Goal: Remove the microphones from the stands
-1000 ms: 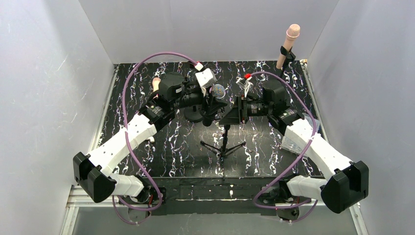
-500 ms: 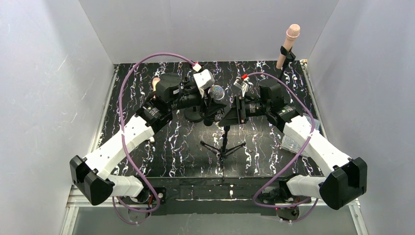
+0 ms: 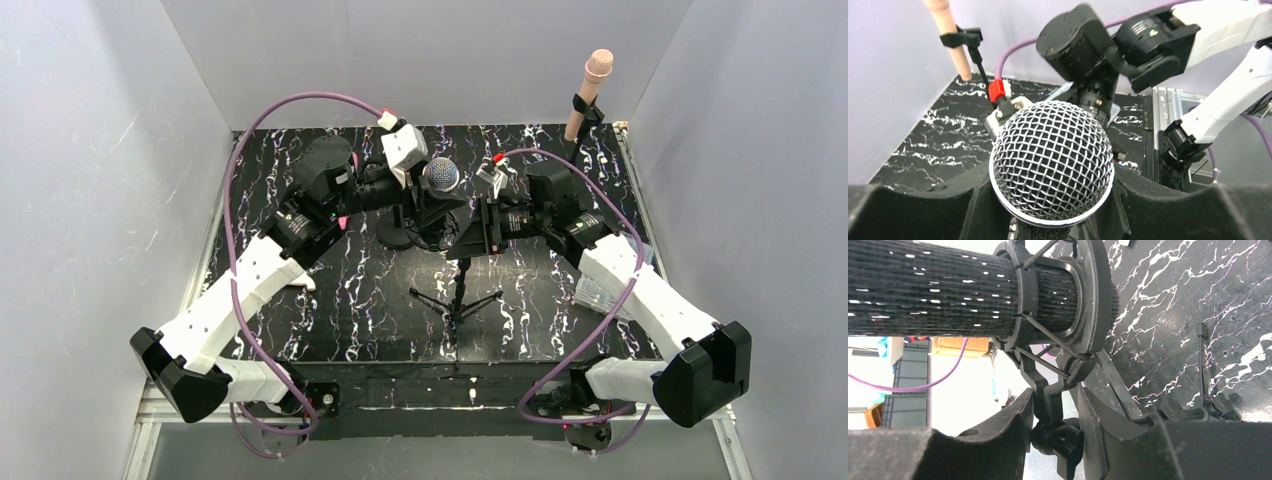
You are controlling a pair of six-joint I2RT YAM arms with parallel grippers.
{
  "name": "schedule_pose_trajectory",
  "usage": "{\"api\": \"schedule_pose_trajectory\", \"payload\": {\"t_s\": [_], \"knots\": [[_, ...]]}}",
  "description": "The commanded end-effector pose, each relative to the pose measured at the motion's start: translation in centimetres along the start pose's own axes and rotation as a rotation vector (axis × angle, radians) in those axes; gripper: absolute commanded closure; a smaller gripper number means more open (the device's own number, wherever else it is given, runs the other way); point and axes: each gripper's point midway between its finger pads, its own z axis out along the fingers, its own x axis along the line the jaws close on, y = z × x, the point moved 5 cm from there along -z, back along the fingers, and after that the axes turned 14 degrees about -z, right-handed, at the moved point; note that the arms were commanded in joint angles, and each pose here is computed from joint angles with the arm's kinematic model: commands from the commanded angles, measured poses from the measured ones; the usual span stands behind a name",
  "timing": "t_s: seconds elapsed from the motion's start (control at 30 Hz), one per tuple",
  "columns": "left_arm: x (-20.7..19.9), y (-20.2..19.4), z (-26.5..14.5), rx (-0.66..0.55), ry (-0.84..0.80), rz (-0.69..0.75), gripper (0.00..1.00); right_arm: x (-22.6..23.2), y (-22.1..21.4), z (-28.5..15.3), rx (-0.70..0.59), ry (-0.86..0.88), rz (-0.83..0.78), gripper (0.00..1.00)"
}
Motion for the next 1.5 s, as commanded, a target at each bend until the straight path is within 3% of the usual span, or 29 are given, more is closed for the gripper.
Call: {"api": "schedule_pose_trajectory", "payload": {"t_s": [0.0, 0.67, 0.83, 0.93, 1.07, 1.2, 1.33, 1.47], "knots": [[-5.0, 6.1, -2.5, -0.138, -0.143, 0.055, 1.00, -5.0, -2.8, 0.7, 0.079, -0.236, 0.074, 0.99], [-7.4, 11.3, -5.5, -0.223, -0.104, 0.084, 1.00, -3.8, -1.0, 0.3, 0.025, -0.207, 0.002, 0.99], [-6.2, 12.5, -6.7, -0.275, 0.047, 0.114, 1.00, -3.2, -0.4, 0.2, 0.012, -0.193, -0.025, 0.98], [-3.3, 13.3, -7.9, -0.354, 0.294, 0.122, 1.00, -2.6, 0.3, 0.0, -0.012, -0.173, -0.057, 0.77], [0.0, 13.4, -9.3, -0.374, 0.565, 0.131, 1.00, -1.6, 1.2, -0.3, -0.040, -0.149, -0.095, 0.45], [2.3, 13.3, -10.4, -0.381, 0.756, 0.136, 1.00, -0.8, 2.0, -0.6, -0.066, -0.139, -0.129, 0.22], [4.1, 12.8, -11.1, -0.361, 0.903, 0.127, 1.00, -0.2, 2.7, -1.1, -0.093, -0.158, -0.156, 0.05], [5.8, 12.2, -11.5, -0.328, 0.987, 0.105, 1.00, 1.3, 3.4, -2.0, -0.137, -0.145, -0.215, 0.02]]}}
